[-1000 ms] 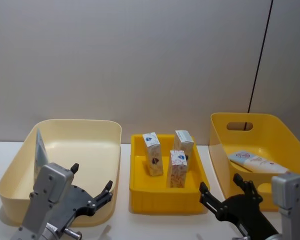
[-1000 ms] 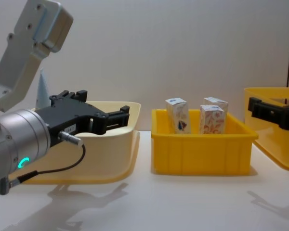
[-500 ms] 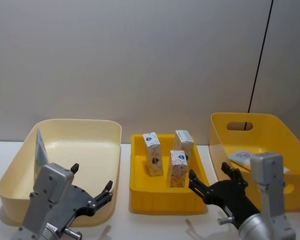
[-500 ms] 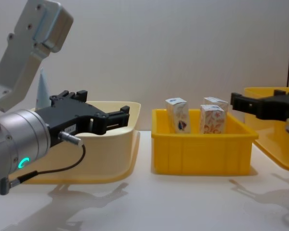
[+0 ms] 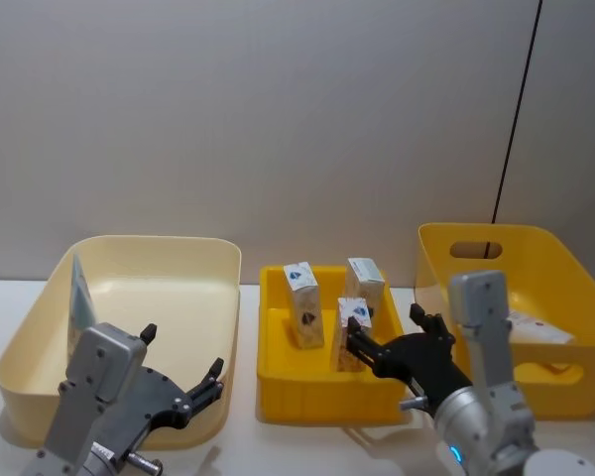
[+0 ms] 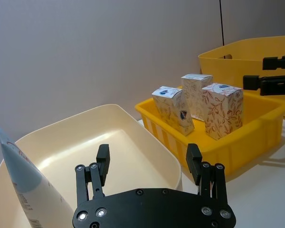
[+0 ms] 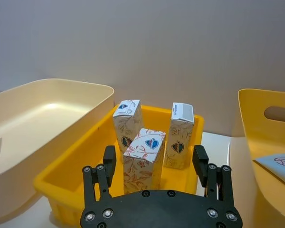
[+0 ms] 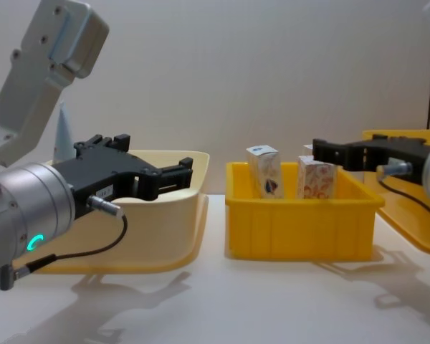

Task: Bimanual collaborative sorting of washing and personal care products

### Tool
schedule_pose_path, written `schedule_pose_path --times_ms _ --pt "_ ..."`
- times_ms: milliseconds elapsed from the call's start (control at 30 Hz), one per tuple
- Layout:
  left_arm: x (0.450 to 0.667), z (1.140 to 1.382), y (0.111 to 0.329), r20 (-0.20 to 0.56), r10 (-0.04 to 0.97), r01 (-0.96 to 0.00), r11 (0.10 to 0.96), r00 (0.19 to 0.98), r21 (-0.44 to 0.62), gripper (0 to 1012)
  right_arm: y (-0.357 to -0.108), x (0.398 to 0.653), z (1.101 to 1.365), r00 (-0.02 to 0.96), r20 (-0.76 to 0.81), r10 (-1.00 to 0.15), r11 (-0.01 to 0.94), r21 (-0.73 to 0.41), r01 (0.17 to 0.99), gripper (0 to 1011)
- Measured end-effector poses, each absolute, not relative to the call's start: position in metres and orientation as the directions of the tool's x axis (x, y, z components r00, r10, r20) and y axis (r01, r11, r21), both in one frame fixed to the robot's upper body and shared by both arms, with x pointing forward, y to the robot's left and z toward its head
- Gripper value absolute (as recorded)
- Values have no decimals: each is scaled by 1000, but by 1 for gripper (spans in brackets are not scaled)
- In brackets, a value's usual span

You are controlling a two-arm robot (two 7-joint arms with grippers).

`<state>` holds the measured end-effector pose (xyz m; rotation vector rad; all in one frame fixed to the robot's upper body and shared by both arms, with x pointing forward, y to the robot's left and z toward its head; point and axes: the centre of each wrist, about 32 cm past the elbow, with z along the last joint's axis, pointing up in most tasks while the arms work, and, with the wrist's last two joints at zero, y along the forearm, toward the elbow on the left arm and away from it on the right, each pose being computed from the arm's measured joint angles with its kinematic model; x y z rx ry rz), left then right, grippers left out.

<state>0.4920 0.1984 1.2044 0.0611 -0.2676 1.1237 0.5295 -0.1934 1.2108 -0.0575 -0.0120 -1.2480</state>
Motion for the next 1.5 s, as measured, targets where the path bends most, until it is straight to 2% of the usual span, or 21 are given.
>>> schedule_pose_path --times_ms 400,833,1033,1133,1167,1267,1300,1500 --pt "492 1204 198 242 882 -897 434 404 -86 1004 -175 556 1208 308 39 -951 303 -91 949 1001" --pt "492 1204 198 242 882 -897 434 404 -86 1003 -161 568 1203 284 43 -958 276 -128 953 984" --pt "492 1204 198 242 882 -897 434 404 -86 1004 -158 571 1202 276 45 -960 268 -138 953 862" --pt "492 1204 198 242 882 -897 434 404 -86 1003 -156 572 1201 274 46 -961 265 -142 954 734" --pt "492 1204 198 242 882 -897 434 404 -86 1003 -156 573 1201 274 46 -961 265 -142 954 734" --pt "492 1204 198 242 882 -897 434 404 -86 1003 -155 573 1201 272 47 -961 263 -145 954 656" --pt "492 1204 198 242 882 -897 434 404 -86 1003 -155 573 1201 271 47 -961 262 -145 954 598" --pt "492 1204 198 242 882 -897 434 404 -86 1003 -154 574 1201 270 47 -962 260 -148 954 453"
